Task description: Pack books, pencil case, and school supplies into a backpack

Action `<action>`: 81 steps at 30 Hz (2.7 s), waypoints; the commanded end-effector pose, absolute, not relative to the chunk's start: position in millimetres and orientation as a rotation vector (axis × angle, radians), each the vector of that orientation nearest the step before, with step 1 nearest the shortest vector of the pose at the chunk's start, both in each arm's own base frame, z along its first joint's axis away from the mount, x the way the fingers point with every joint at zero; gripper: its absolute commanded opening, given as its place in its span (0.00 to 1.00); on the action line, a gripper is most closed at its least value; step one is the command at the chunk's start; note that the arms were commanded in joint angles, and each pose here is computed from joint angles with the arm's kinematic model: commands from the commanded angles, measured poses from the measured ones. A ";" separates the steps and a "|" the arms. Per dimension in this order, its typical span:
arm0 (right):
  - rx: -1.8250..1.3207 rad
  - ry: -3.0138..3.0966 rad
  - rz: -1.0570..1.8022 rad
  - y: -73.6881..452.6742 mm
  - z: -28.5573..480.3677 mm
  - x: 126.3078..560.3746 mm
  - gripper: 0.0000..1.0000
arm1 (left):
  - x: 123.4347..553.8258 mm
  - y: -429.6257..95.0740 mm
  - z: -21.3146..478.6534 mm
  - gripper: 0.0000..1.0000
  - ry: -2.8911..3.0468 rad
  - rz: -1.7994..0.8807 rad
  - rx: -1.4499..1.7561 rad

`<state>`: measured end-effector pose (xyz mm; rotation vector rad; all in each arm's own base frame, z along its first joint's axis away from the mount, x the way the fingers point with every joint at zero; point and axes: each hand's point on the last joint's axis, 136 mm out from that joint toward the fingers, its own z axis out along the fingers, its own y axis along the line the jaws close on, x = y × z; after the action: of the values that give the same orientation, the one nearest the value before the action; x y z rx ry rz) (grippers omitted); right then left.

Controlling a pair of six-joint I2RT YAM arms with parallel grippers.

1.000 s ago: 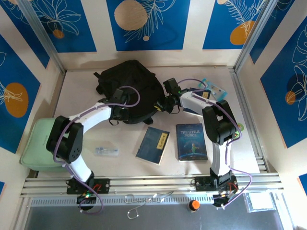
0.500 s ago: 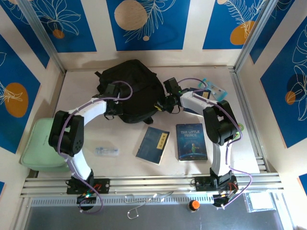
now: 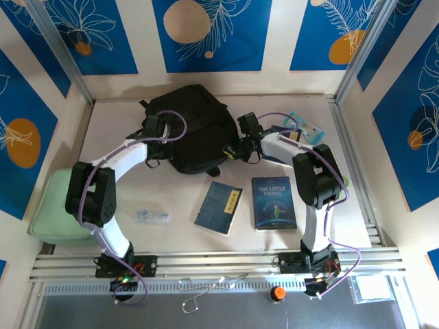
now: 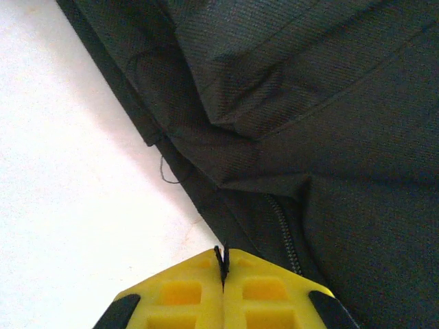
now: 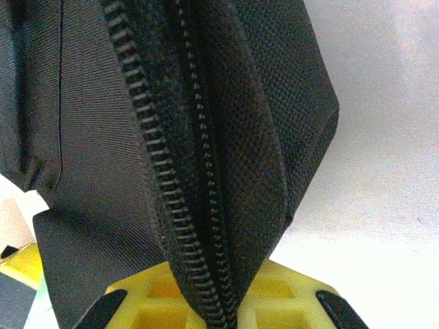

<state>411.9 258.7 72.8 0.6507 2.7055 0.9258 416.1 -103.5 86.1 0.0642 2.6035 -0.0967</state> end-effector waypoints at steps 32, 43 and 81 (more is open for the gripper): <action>0.988 2.696 0.956 289.0 61.7 364.0 0.59 | 369.9 -117.4 89.5 0.00 2.642 -0.040 -0.017; 0.917 2.644 0.763 260.3 56.7 374.1 0.10 | 378.8 -77.2 68.8 0.00 2.678 0.123 -0.118; 0.779 2.623 0.906 280.0 73.8 368.2 0.06 | 443.4 -9.7 97.1 0.00 2.493 0.322 -0.448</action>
<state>377.0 292.1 81.5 0.7784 2.5926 0.9785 428.9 -64.2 82.8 -0.2615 2.5835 0.1342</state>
